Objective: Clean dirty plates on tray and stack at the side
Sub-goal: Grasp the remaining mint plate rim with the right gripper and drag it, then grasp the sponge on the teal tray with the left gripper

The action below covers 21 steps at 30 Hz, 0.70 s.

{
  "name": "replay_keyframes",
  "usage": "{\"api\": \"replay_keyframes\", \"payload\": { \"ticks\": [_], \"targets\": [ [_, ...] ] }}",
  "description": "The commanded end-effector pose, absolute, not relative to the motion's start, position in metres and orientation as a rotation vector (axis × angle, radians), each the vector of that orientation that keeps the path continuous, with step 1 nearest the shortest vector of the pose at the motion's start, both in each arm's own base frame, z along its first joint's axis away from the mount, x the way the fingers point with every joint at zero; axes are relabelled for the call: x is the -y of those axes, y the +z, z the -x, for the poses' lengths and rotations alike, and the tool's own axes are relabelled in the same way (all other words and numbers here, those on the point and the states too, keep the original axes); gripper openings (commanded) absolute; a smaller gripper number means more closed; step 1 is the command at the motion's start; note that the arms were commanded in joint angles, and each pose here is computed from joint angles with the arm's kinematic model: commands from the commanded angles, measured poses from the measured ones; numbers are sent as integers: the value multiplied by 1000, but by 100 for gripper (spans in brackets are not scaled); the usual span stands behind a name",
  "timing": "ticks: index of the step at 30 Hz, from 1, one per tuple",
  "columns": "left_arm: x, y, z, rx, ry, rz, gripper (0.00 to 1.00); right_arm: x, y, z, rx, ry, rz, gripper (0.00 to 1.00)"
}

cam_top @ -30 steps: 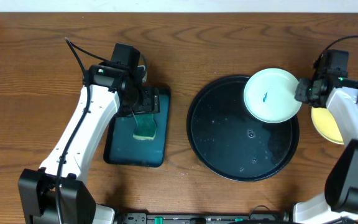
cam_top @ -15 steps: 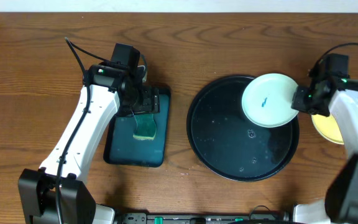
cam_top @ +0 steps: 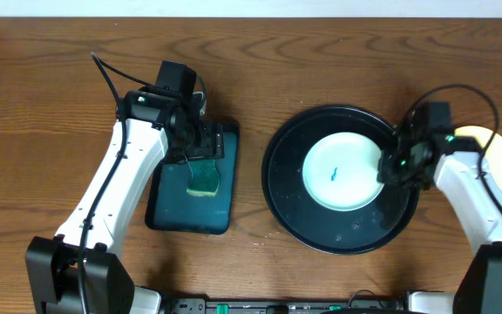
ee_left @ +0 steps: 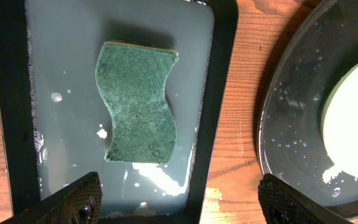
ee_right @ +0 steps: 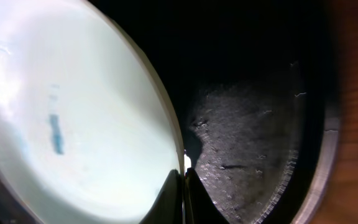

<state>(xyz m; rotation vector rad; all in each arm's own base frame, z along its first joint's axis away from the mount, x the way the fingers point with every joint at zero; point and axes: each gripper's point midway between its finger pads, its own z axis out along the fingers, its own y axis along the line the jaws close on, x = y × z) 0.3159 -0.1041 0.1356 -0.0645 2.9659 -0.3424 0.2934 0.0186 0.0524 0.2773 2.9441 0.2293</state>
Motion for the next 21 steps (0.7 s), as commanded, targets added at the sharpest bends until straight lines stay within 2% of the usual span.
{"api": "replay_keyframes", "payload": {
  "ticks": [1,4,5,6,10,17,21],
  "targets": [
    [104,139,-316,-2958,-356,56,81,-41,31,-282,-2961,301,-103,1],
    [104,139,-317,-2957,-357,55,81,-48,28,-285,-2933,270,63,3],
    [104,139,-316,-2957,-357,55,81,-47,29,-288,-2924,245,84,8],
    [104,139,-316,-2957,-356,55,81,-46,31,-290,-2917,223,86,17],
    [104,138,-316,-2960,-346,53,81,-47,50,-304,-2876,221,89,35],
    [79,103,-316,-2998,-132,219,79,-51,112,-323,-2786,247,56,42],
    [80,69,-311,-3034,-124,258,69,-60,131,-320,-2751,330,26,42]
  ]
}}
